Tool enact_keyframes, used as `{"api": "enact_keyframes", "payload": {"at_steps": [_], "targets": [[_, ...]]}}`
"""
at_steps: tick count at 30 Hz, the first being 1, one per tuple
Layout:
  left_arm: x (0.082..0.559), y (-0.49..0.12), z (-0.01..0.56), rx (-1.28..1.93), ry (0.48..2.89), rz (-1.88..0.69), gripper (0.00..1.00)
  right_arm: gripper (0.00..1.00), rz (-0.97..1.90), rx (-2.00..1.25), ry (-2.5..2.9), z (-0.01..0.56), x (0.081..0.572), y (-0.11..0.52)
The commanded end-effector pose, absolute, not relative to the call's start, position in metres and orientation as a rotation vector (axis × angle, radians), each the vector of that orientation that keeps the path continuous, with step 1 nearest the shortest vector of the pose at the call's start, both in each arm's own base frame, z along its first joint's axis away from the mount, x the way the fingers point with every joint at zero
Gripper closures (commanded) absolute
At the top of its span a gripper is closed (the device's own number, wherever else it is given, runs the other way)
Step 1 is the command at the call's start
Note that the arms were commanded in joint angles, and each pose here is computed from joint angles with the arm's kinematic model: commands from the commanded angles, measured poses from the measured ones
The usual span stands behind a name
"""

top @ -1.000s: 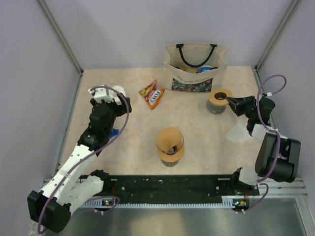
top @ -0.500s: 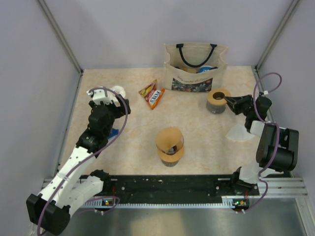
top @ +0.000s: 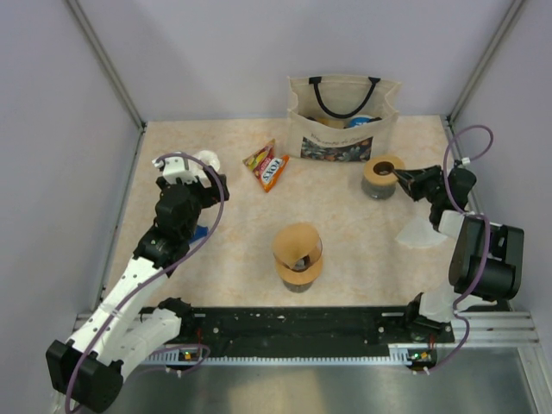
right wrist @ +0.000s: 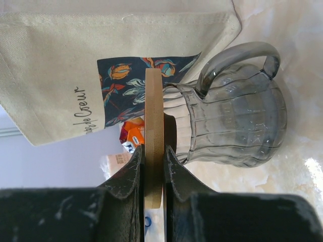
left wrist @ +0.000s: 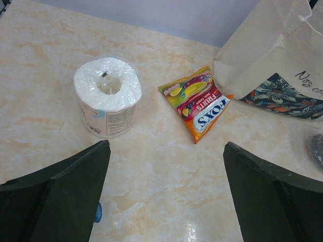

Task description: Place the coffee filter in the dripper

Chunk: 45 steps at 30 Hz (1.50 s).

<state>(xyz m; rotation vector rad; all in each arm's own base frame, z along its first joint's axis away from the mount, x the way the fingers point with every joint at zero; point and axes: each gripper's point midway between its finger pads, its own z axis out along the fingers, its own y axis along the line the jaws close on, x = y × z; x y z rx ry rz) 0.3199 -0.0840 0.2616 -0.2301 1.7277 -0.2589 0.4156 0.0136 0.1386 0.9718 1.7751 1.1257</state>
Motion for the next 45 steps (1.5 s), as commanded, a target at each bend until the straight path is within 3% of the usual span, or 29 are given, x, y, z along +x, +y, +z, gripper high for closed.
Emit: {"api": "enact_keyframes", "payload": {"at_steps": [1, 8, 16, 28, 31, 33, 34, 45], "targets": [[0.319, -0.087, 0.273, -0.237, 1.689, -0.294, 0.01, 0.89, 1.084, 0.911, 1.760, 0.153, 0.426, 0.010], [0.319, -0.088, 0.273, -0.236, 1.690, -0.306, 0.01, 0.71, 1.035, 0.936, 1.799, 0.148, 0.423, 0.007], [0.319, -0.089, 0.277, -0.246, 1.676, -0.317, 0.01, 0.64, 0.958, 0.914, 1.841, 0.147, 0.422, 0.002], [0.317, -0.072, 0.270, -0.345, 1.704, -0.245, 0.01, 0.45, 0.889, 0.914, 1.899, 0.143, 0.421, -0.003], [0.315, -0.066, 0.266, -0.397, 1.723, -0.224, 0.01, 0.28, 0.847, 0.904, 1.879, 0.152, 0.419, -0.008], [0.315, -0.063, 0.263, -0.426, 1.739, -0.211, 0.01, 0.05, 0.801, 0.901, 1.862, 0.160, 0.416, -0.013], [0.314, -0.063, 0.261, -0.440, 1.751, -0.206, 0.01, 0.01, 0.784, 0.881, 1.850, 0.166, 0.415, -0.015], [0.296, -0.022, 0.221, -0.706, 1.897, 0.013, 0.01, 0.01, 0.696, 0.739, 1.706, 0.239, 0.384, -0.016]]}}
